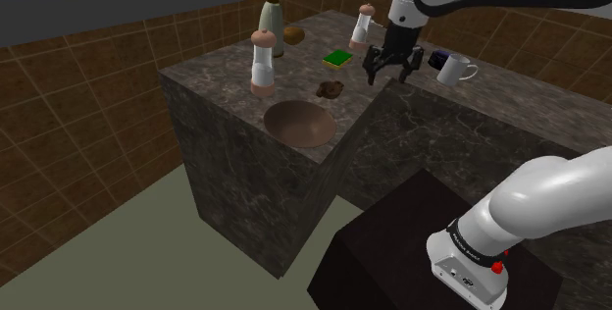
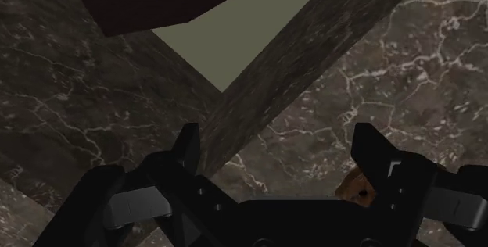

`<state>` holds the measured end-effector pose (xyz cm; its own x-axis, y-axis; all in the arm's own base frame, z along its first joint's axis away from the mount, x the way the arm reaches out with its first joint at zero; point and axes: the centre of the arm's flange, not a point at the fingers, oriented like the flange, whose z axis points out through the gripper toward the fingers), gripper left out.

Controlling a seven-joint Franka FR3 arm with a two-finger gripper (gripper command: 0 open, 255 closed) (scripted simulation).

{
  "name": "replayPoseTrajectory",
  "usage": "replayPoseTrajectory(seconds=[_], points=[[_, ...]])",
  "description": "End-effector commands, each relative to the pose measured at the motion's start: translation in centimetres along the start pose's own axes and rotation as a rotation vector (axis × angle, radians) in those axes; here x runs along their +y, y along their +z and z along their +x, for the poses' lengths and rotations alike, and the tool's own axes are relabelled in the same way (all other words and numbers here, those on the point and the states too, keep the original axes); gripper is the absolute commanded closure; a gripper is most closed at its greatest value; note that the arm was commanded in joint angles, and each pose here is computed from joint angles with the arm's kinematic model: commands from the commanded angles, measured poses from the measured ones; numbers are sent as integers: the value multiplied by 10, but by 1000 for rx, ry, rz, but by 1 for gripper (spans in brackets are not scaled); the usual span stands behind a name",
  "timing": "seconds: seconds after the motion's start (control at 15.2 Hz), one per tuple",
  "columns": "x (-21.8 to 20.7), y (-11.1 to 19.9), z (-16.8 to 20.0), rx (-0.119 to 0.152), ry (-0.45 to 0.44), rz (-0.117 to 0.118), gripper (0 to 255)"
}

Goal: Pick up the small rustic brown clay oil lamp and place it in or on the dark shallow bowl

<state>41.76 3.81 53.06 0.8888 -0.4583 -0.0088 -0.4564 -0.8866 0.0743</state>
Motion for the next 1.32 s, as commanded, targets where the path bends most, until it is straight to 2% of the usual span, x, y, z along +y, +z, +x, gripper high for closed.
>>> replayPoseTrajectory(seconds=[0.0, 0.73, 1.25], points=[[-18, 9, 21, -9, 75, 11, 0], [-84, 45, 143, -57, 460, 64, 0], [-89, 83, 147, -59, 477, 66, 0]])
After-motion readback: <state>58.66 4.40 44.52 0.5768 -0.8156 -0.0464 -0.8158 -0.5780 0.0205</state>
